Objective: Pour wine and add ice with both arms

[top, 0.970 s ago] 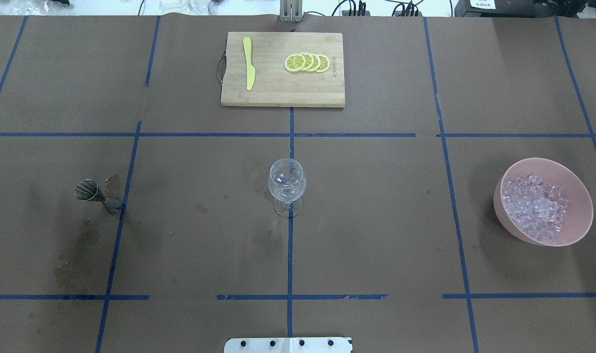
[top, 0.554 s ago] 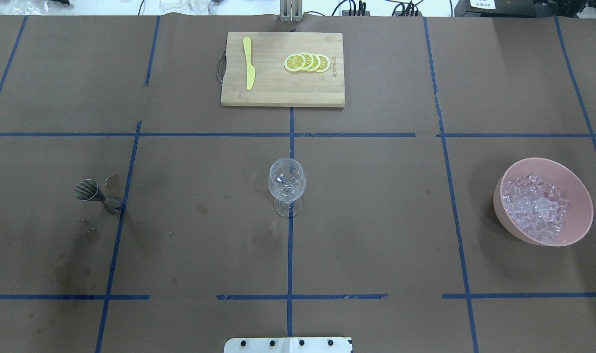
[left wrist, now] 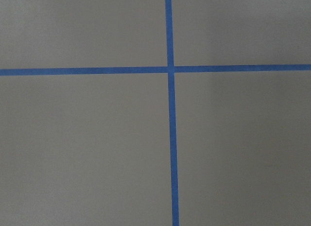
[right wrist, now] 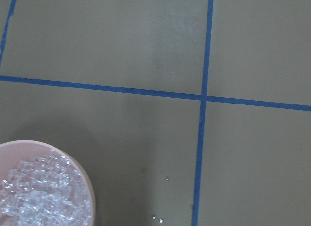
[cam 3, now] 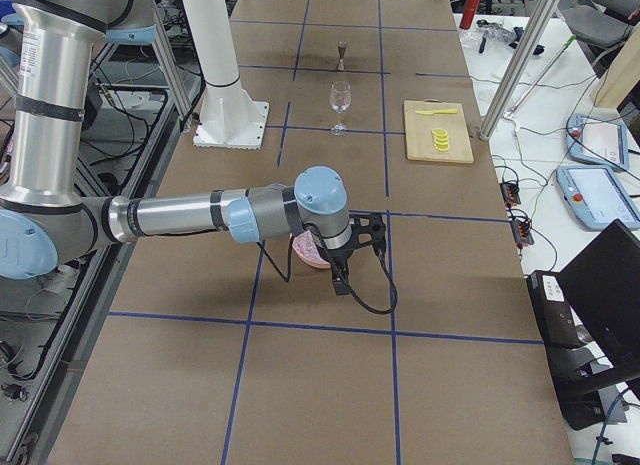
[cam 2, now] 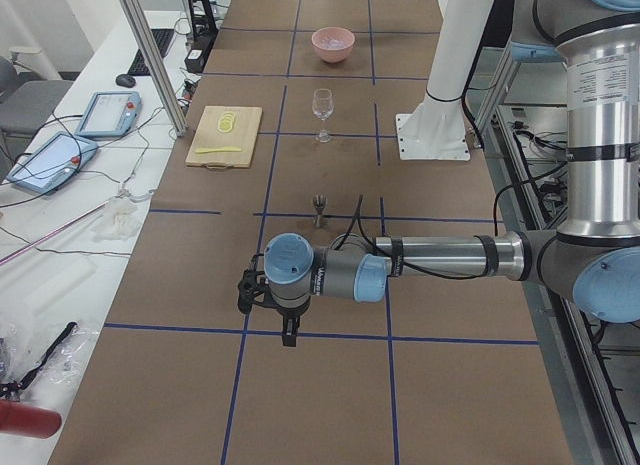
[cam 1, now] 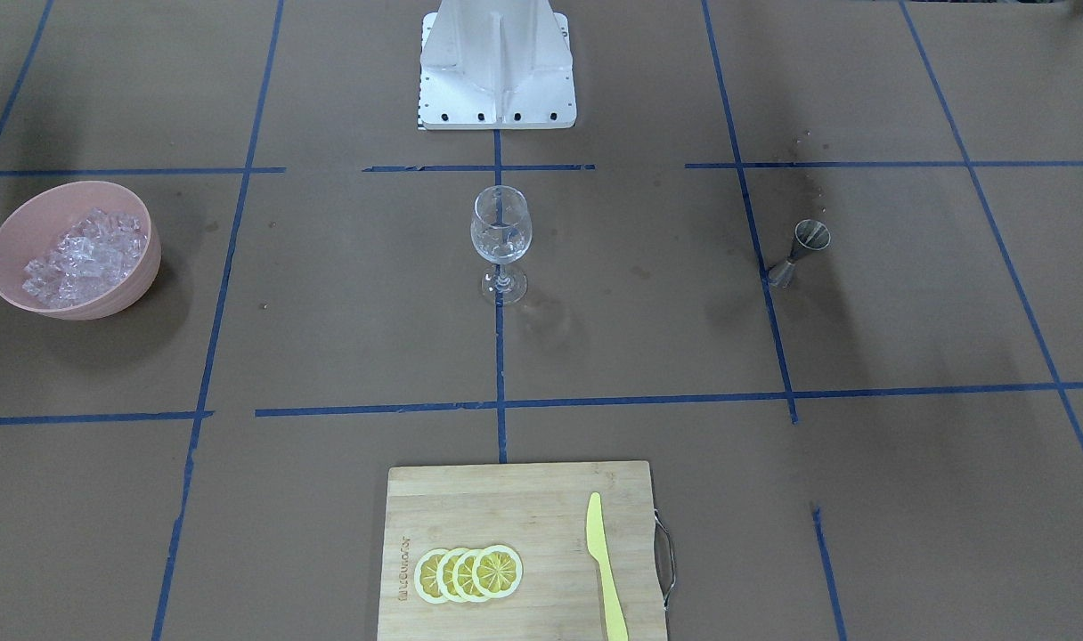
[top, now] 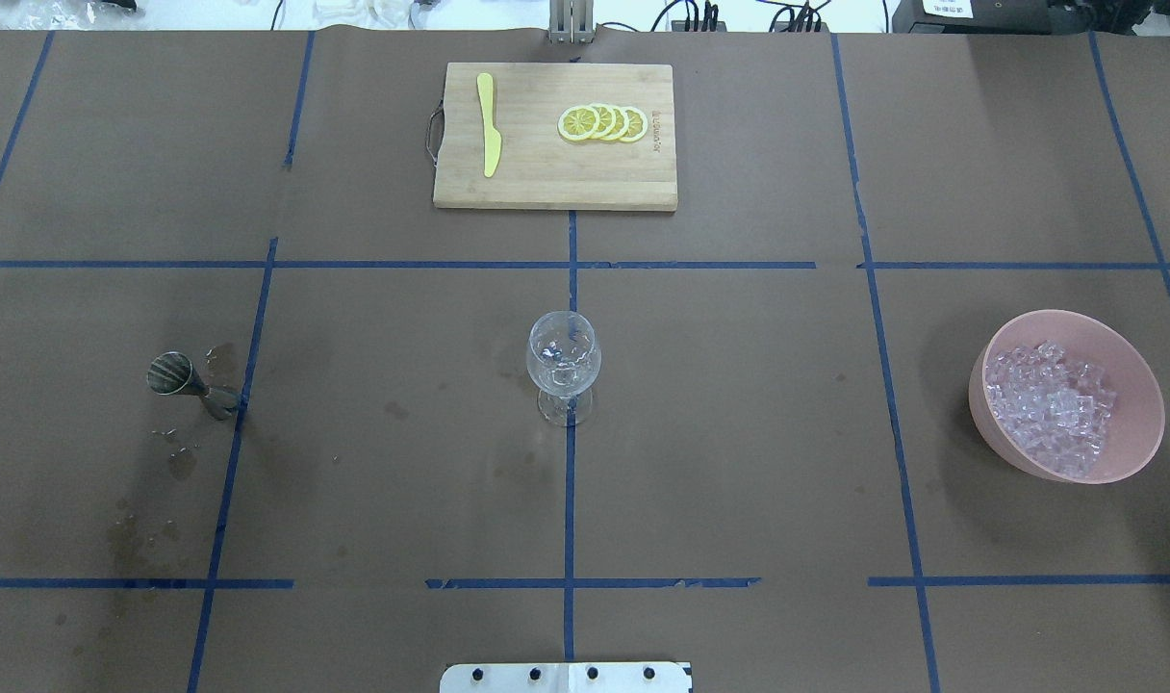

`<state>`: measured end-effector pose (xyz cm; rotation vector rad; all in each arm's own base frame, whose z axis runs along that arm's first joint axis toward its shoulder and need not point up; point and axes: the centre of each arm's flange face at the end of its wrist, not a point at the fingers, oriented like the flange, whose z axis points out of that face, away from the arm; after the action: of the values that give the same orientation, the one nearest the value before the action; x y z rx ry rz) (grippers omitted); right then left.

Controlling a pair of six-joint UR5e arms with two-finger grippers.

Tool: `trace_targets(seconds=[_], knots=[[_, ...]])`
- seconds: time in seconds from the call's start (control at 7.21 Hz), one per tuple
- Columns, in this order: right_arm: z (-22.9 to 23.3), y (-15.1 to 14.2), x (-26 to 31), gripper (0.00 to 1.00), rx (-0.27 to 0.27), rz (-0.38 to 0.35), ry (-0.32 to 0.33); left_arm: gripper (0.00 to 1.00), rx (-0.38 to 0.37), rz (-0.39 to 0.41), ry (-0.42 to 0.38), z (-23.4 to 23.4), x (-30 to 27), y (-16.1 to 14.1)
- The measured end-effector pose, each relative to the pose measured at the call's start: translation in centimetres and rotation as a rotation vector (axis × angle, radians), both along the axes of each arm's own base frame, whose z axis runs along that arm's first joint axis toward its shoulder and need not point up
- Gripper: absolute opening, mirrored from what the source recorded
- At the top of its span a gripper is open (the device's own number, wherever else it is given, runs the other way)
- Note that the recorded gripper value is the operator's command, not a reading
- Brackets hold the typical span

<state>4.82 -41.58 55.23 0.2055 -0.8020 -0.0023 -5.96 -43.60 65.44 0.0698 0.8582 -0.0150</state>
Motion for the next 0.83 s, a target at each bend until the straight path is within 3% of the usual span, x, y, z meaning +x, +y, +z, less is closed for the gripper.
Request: trace_targets(seconds=[0.42, 0.55, 0.83], knots=[[-4.3, -0.3, -9.7, 0.98, -0.013, 0.082, -0.050, 1.00, 0.036, -0.001, 0.001, -1.9, 0.0, 0.4], [-4.6, 0.6, -13.1, 0.87, -0.003, 0.089, -0.067, 1.00, 0.046, -0.001, 0.001, -2.4, 0.0, 0.2], [-4.0, 3.0, -17.9, 0.85, -0.011, 0.134, -0.075, 1.00, 0.055, -0.001, 0.001, -2.7, 0.0, -0.2]])
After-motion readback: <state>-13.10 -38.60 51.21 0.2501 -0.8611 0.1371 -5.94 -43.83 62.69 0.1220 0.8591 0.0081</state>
